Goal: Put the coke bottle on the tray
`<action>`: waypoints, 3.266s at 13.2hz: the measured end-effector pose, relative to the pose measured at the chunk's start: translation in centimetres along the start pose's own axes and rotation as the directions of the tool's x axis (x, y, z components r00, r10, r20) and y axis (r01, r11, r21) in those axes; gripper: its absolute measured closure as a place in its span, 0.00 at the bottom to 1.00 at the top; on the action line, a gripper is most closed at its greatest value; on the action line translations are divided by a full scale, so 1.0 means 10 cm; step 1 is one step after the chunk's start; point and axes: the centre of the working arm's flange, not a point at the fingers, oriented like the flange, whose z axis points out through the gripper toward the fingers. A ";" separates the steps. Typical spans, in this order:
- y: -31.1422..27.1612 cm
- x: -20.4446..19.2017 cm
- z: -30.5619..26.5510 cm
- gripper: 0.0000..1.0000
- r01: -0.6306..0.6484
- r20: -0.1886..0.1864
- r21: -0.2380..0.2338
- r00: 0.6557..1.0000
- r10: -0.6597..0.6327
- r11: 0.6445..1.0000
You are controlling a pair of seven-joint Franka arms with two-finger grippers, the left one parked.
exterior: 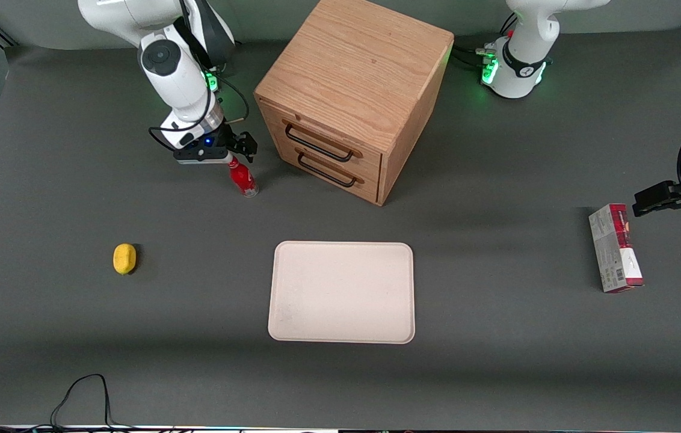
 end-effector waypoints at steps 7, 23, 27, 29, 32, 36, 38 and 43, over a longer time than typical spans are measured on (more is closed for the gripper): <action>0.04 -0.03 0.16 0.25 -0.005 0.010 0.000 1.000 0.005 1.000; -0.29 1.55 -2.24 0.67 -0.031 0.100 0.015 0.995 0.030 0.999; -0.34 2.38 -2.49 0.67 -0.031 0.108 0.025 0.994 0.028 0.999; -0.45 2.72 -2.26 0.67 -0.019 0.104 0.037 0.994 0.015 0.999; -0.78 3.08 -1.63 0.67 0.028 0.071 0.058 0.997 -0.032 0.998; -1.06 3.39 -0.63 0.67 0.093 -0.027 0.029 0.995 -0.092 0.995; -1.10 3.46 -0.26 0.67 0.100 -0.036 0.034 0.994 -0.099 0.994; -1.10 3.52 0.22 0.67 0.118 -0.050 0.016 0.992 -0.117 0.993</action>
